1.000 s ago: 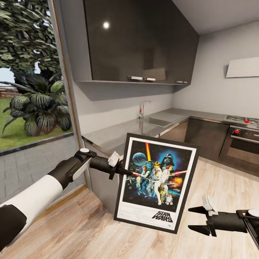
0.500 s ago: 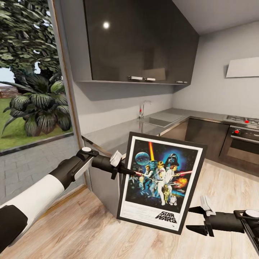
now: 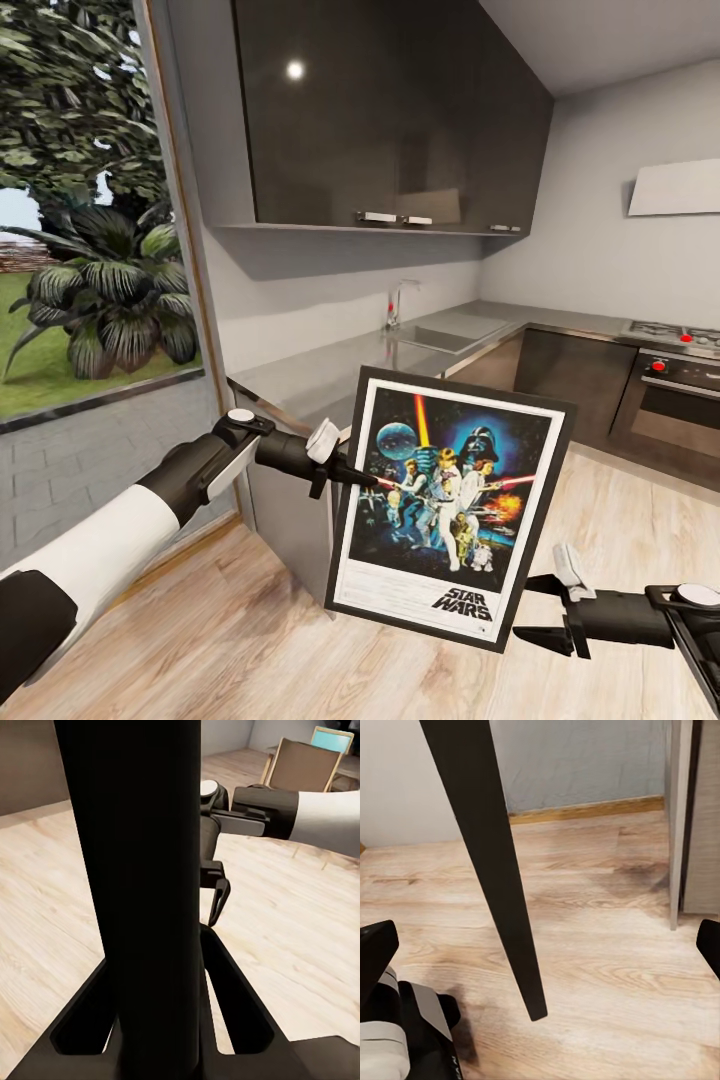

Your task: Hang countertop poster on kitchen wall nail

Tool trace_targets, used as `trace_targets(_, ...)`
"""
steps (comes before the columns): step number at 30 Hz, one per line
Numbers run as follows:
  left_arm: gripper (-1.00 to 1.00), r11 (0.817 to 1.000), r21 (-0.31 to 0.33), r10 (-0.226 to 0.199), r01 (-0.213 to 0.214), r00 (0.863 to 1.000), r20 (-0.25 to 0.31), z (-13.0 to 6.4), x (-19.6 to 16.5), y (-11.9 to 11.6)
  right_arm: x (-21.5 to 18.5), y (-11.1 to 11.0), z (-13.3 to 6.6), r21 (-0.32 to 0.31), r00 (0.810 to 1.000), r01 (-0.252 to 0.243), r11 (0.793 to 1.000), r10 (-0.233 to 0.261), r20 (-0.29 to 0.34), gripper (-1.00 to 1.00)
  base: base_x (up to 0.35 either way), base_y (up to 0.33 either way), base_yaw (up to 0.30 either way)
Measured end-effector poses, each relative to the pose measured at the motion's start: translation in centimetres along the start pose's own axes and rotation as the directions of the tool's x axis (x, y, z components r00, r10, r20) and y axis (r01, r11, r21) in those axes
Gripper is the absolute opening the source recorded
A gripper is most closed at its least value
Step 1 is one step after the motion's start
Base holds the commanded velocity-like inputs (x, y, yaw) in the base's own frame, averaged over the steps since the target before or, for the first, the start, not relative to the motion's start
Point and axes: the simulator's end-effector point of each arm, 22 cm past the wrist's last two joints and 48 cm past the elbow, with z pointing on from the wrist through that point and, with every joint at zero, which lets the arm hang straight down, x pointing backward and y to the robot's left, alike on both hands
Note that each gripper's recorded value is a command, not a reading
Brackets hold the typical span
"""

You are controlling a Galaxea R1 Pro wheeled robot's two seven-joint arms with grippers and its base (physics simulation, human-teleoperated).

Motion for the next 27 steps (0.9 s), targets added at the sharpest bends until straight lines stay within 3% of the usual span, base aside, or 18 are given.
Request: trace_targets(27,-1.00,1.000,0.014,0.006,-0.006,1.000,0.007,0.7,-0.4,-0.3,0.5,0.9,1.1,-0.038,0.999,0.022,0.999,-0.023,-0.030,1.00,0.000,0.000,0.000)
